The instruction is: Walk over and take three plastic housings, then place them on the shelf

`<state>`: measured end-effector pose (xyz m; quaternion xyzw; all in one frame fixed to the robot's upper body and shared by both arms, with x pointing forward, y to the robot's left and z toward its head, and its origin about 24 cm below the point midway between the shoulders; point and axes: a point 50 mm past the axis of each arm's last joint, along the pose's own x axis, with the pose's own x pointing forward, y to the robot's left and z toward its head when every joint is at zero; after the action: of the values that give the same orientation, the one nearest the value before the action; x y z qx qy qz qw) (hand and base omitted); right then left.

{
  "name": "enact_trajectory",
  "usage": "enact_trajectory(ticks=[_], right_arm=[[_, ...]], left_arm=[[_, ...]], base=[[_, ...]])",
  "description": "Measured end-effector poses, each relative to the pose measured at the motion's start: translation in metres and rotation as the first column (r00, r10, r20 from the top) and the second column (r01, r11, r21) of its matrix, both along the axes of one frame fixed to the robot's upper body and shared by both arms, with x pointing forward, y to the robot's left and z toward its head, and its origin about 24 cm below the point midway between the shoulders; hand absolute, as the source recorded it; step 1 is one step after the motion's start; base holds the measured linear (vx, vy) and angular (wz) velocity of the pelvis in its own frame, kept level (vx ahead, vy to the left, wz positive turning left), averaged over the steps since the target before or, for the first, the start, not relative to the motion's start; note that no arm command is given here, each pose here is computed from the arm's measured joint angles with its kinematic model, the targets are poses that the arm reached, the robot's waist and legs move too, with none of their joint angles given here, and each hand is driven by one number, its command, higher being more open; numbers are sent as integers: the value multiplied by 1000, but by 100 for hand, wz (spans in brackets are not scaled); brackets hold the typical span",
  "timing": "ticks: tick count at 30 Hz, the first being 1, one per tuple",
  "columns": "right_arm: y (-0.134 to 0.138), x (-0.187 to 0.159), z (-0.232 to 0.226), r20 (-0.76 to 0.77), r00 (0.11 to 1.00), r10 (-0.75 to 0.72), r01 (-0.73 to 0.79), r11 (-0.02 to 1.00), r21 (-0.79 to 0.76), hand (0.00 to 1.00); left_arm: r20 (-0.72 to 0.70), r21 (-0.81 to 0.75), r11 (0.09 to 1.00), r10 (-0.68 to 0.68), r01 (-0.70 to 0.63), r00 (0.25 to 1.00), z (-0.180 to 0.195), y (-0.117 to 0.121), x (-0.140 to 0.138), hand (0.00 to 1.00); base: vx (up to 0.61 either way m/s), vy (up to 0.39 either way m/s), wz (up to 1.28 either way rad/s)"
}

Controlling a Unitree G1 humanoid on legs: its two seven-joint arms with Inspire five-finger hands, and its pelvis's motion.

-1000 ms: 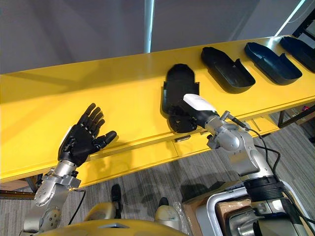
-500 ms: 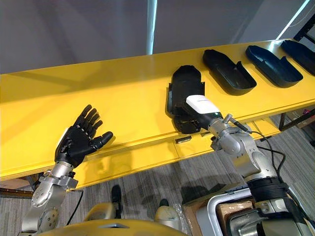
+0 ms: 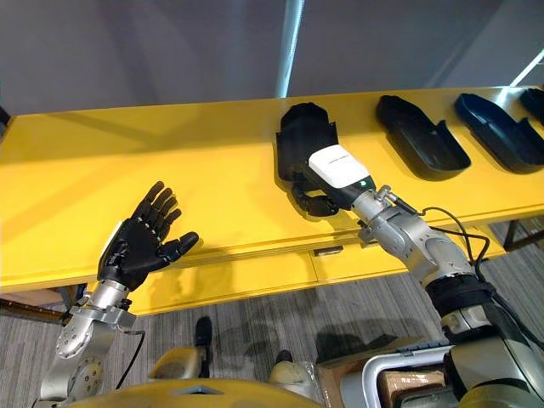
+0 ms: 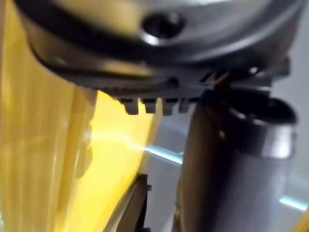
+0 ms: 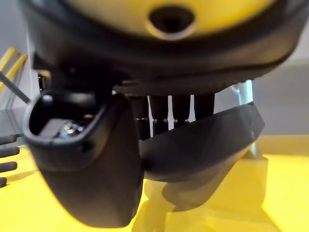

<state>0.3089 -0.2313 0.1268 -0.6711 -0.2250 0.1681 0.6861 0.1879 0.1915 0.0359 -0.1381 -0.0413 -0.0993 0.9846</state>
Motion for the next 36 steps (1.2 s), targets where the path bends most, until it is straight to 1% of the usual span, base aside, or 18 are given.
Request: enact_trajectory(ticks=[9, 15, 26, 27, 36], right_arm=[[9, 1, 2, 9, 996, 85, -85, 996, 2, 0], [5, 0, -1, -9, 998, 65, -65, 998, 0, 0], [-3, -12, -18, -73, 997, 40, -38, 999, 25, 0], [-3, -12, -18, -73, 997, 39, -38, 999, 26, 100], [-7, -16, -23, -93, 996, 18, -15, 999, 31, 100]], left_arm=[[10, 27, 1000, -15, 15, 1000, 1, 3, 0, 100], [13, 32, 999, -21, 21, 1000, 0, 4, 0, 100], [19, 18, 998, -62, 62, 998, 1, 3, 0, 100], [19, 19, 998, -63, 62, 998, 2, 2, 1, 100], [21, 39, 997, -68, 67, 997, 5, 1, 7, 100]], base=[[8, 0, 4], [1, 4, -3], [-5, 5, -8], [-17, 2, -3], [0, 0, 0]])
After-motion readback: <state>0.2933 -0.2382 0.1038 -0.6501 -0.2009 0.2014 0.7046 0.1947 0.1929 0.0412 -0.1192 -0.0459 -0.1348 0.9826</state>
